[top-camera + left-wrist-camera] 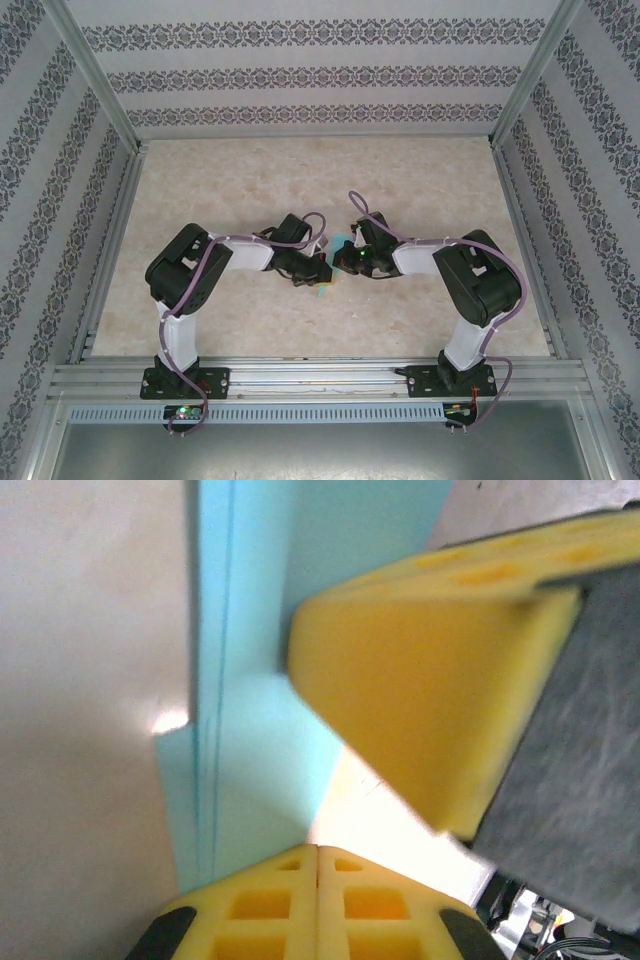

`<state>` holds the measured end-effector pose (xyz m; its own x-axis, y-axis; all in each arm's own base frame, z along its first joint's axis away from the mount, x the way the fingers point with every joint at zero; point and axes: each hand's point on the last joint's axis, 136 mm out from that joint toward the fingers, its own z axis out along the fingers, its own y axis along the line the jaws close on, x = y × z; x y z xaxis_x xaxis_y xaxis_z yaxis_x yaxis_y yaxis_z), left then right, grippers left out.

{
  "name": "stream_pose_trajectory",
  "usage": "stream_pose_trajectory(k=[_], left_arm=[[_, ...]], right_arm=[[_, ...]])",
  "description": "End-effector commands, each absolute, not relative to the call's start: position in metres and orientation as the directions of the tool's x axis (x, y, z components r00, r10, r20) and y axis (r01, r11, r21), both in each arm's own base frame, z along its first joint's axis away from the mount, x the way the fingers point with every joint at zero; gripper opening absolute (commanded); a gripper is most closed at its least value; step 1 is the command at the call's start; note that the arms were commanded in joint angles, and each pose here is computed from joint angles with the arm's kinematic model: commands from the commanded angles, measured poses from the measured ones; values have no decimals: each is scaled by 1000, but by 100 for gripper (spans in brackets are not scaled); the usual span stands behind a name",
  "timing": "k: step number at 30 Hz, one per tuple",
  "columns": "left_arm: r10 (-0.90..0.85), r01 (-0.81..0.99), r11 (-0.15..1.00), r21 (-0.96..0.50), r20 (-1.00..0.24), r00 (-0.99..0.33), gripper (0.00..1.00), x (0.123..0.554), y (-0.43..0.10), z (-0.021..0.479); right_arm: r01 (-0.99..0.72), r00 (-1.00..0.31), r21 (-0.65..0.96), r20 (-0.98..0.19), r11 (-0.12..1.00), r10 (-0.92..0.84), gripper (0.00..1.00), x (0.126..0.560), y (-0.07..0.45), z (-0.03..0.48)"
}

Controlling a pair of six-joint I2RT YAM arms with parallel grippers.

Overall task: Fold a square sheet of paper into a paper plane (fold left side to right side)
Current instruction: Fold the wing for the fifth time at the center of the table.

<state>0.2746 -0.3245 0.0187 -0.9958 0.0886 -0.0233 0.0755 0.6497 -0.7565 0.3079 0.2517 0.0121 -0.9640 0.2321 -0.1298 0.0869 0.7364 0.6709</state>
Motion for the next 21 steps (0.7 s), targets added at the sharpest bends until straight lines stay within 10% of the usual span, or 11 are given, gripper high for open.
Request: stream_pose_trajectory(k=[1, 21], left_arm=[[86, -8, 749, -663, 109, -990, 0, 231, -293, -13], [38, 16, 718, -696, 16, -999, 0, 208, -271, 25]], right_arm=[[204, -976, 444, 18, 872, 219, 0, 261, 208, -52], [-22, -995, 483, -95, 875, 28, 0, 304, 224, -33]])
